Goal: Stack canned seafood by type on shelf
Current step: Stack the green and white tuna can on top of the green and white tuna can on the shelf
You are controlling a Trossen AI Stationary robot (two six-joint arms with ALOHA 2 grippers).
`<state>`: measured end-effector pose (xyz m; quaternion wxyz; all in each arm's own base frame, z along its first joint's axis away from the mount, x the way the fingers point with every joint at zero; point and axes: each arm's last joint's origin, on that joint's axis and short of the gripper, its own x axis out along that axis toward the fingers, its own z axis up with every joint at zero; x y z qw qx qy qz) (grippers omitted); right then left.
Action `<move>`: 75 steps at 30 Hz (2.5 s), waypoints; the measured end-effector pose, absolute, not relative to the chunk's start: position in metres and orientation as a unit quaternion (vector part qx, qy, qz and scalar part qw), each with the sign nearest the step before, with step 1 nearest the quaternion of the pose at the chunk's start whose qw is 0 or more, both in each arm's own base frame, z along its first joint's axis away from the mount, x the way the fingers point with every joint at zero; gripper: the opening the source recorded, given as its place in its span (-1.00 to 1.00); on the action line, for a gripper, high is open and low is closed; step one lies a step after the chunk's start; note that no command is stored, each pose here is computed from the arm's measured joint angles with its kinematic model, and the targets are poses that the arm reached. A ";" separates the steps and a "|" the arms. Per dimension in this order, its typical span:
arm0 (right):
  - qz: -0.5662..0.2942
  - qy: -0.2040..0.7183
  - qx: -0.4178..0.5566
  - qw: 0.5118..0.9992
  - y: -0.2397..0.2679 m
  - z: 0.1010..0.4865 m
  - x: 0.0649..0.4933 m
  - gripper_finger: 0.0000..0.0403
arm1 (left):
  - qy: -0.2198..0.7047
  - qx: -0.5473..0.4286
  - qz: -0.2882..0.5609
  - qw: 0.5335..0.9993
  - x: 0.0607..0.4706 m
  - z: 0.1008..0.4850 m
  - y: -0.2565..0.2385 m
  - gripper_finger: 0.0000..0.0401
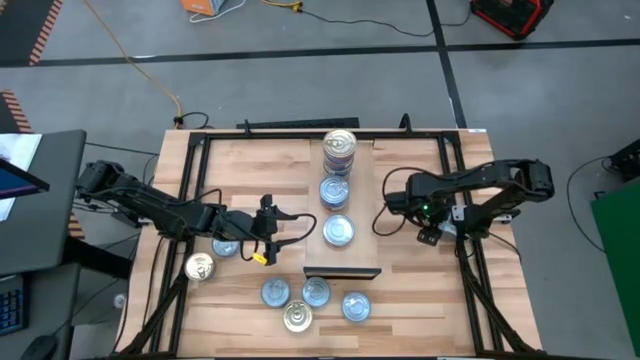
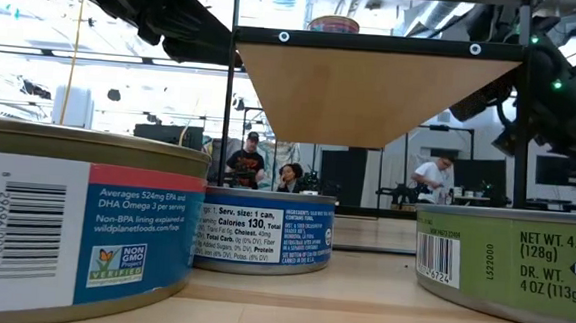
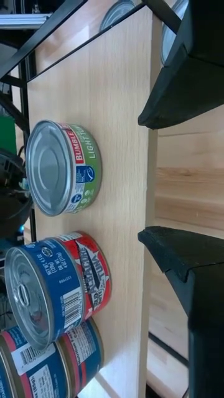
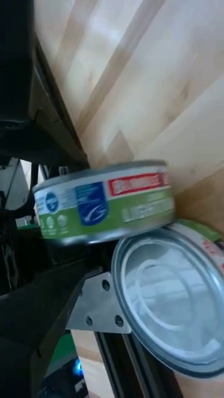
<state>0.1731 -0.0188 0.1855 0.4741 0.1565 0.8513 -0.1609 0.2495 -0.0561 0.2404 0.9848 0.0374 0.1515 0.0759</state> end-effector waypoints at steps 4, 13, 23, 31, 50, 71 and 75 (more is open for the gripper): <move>-0.160 0.851 0.156 0.475 -0.019 0.182 0.172 0.44 | 0.148 0.040 0.079 0.985 0.250 0.241 -0.056 0.29; -0.163 0.846 0.158 0.483 -0.019 0.177 0.172 -0.16 | 0.142 0.047 0.081 0.985 0.250 0.242 -0.056 0.29; -0.171 0.838 0.136 0.499 -0.022 0.204 0.184 -0.21 | 0.122 0.058 0.080 0.988 0.251 0.246 -0.056 0.29; -0.192 0.763 0.130 0.603 -0.026 0.271 0.200 -0.19 | 0.124 0.056 0.078 0.988 0.251 0.246 -0.057 0.29; 0.042 0.404 0.254 0.878 0.016 0.373 0.225 -0.17 | 0.121 0.051 0.078 0.988 0.251 0.247 -0.057 0.29; 0.068 0.419 0.349 0.835 -0.010 0.325 0.305 -0.16 | 0.066 0.153 0.059 0.984 0.249 0.265 -0.077 0.29; 0.055 0.420 0.365 0.829 -0.018 0.324 0.305 -0.11 | 0.065 0.143 0.055 0.986 0.250 0.265 -0.077 0.29</move>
